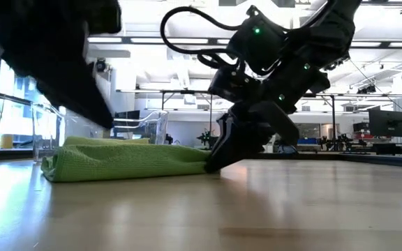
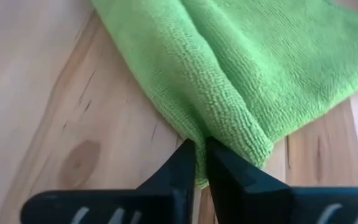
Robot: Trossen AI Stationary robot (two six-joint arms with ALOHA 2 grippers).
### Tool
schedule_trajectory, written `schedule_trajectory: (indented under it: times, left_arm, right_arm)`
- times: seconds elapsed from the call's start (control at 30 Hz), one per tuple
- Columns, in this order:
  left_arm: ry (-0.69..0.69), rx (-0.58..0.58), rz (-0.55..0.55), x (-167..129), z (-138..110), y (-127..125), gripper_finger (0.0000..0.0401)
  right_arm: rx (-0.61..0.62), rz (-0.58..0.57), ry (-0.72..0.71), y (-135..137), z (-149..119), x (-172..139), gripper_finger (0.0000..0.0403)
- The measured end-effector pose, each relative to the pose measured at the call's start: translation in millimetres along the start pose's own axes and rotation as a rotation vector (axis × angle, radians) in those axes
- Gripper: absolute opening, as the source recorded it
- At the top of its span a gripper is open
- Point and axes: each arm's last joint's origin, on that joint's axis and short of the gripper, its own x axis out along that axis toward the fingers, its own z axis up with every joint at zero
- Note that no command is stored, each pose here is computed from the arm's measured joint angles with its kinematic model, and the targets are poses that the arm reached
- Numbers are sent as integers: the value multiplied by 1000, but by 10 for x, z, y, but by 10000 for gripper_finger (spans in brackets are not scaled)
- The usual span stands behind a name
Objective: Roll microfiber towels into tight, uniform cylinder then place into a basket
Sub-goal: Roll the green towel
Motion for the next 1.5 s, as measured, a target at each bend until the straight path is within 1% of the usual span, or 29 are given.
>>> schedule_trajectory:
  times: [0.1, 0.17, 0.27, 0.33, 0.43, 0.53, 0.63, 0.77, 0.87, 0.93, 1.0, 1.13, 1.2, 1.23, 1.3, 1.33, 1.4, 1.5]
  left_arm:
    - [10, 23, 21, 26, -34, 8, 130]
    - [25, 35, 35, 36, -54, 21, 139]
    - [57, 53, 20, 56, -74, 17, 159]
    - [83, 86, 33, 55, -95, 38, 174]
    - [112, 105, 63, 57, -113, 79, 192]
    - [138, 121, 84, 71, -143, 102, 198]
    - [164, 131, 104, 142, -203, 110, 197]
    - [190, 76, 157, 268, -288, 133, 195]
    - [186, -12, 204, 312, -322, 149, 193]
    - [189, -50, 218, 316, -333, 156, 182]
    - [200, -47, 218, 312, -342, 158, 156]
    - [210, 5, 225, 290, -378, 157, 72]
    - [212, 20, 228, 288, -381, 162, 26]
    - [211, 23, 225, 288, -379, 160, 16]
    - [206, 34, 214, 293, -376, 152, 15]
    - [200, 45, 189, 296, -365, 134, 16]
    - [229, 51, 104, 288, -339, 88, 12]
    - [242, 39, -47, 286, -325, 41, 6]
  right_arm:
    - [69, 21, 2, 3, -4, 1, 22]
    - [97, 21, 4, 4, -6, 1, 21]
    - [122, 24, 6, 5, -8, 1, 21]
    - [130, 28, 7, 8, -8, 1, 21]
    - [145, 31, 10, 8, 1, 1, 21]
    - [173, 56, 24, 11, 49, 0, 21]
    - [174, 71, 30, 14, 126, -1, 21]
    - [176, 78, 55, 10, 213, -7, 23]
    - [180, 113, 89, 16, 267, -20, 34]
    - [187, 163, 117, 31, 305, -34, 48]
    - [199, 217, 158, 48, 353, -68, 65]
    - [195, 270, 218, 64, 505, -224, 96]
    - [167, 273, 213, 95, 603, -327, 108]
    - [146, 269, 199, 120, 649, -377, 113]
    - [72, 260, 172, 206, 706, -469, 121]
    - [23, 249, 150, 276, 742, -514, 122]
    - [-91, 199, 117, 424, 789, -565, 123]
    - [-290, 69, 97, 650, 804, -573, 123]
